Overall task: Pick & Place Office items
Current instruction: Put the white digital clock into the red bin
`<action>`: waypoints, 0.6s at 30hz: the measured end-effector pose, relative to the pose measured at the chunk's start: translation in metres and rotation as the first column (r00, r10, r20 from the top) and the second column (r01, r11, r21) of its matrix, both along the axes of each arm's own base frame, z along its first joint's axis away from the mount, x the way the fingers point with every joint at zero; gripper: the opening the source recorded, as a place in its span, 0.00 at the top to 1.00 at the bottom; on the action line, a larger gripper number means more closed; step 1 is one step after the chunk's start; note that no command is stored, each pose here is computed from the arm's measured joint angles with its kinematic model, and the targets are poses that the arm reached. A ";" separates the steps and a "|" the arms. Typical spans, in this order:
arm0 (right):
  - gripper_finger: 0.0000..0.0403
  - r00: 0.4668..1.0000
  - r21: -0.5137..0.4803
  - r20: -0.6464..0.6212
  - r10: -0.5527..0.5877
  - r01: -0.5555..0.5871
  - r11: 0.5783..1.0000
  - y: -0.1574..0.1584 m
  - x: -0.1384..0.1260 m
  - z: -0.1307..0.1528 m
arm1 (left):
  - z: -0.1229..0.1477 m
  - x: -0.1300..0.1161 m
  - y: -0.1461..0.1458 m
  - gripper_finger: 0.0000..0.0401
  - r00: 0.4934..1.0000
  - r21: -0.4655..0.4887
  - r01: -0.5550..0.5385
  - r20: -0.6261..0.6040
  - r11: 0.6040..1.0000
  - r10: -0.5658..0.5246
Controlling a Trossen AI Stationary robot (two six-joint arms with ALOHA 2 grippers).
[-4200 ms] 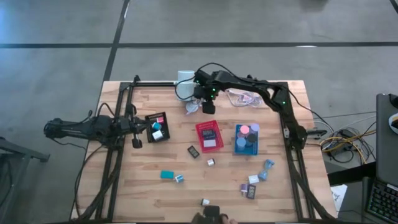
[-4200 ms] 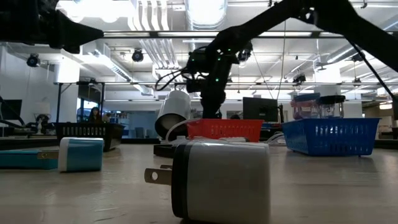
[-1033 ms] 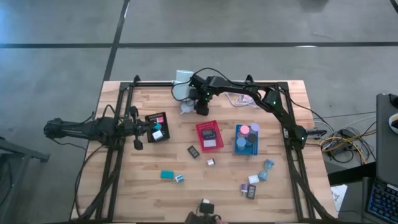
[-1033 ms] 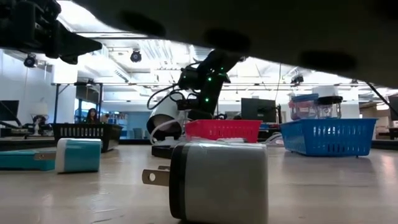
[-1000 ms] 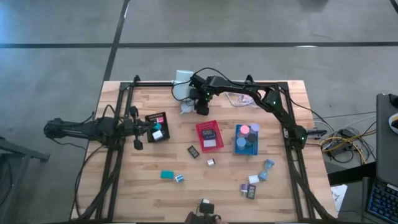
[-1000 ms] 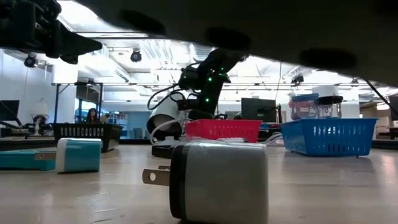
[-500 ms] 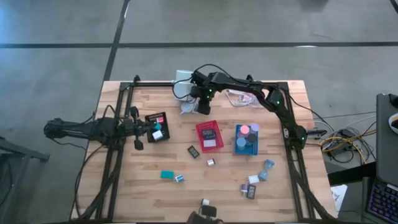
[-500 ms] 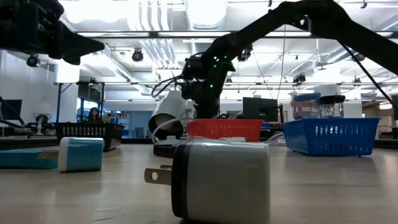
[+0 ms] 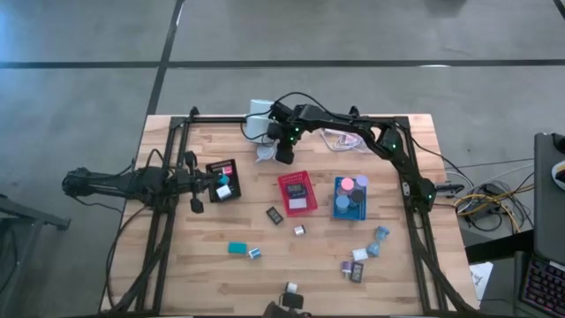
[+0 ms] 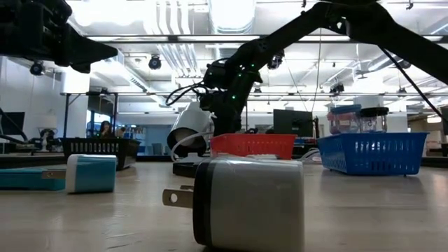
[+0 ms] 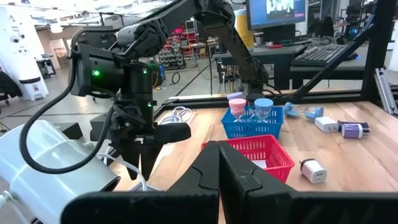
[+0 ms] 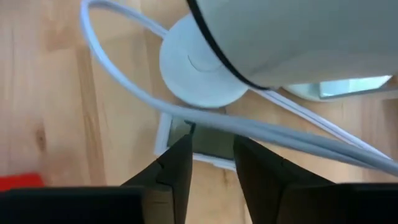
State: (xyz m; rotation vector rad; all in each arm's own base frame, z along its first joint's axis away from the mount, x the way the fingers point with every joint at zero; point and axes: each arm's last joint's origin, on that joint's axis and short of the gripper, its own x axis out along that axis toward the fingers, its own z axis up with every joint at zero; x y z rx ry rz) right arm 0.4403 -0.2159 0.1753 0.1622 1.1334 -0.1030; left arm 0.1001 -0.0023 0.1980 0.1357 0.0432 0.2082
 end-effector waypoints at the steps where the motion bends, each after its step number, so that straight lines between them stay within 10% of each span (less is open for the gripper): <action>1: 0.74 1.000 -0.008 -0.009 0.011 -0.011 1.000 0.000 -0.001 0.000 | 0.000 0.000 0.000 1.00 1.000 0.000 0.000 0.000 1.000 0.000; 18: 0.98 1.000 -0.029 0.015 -0.008 0.008 1.000 0.006 0.006 -0.002 | 0.000 0.000 0.000 1.00 1.000 0.000 -0.003 0.000 1.000 0.003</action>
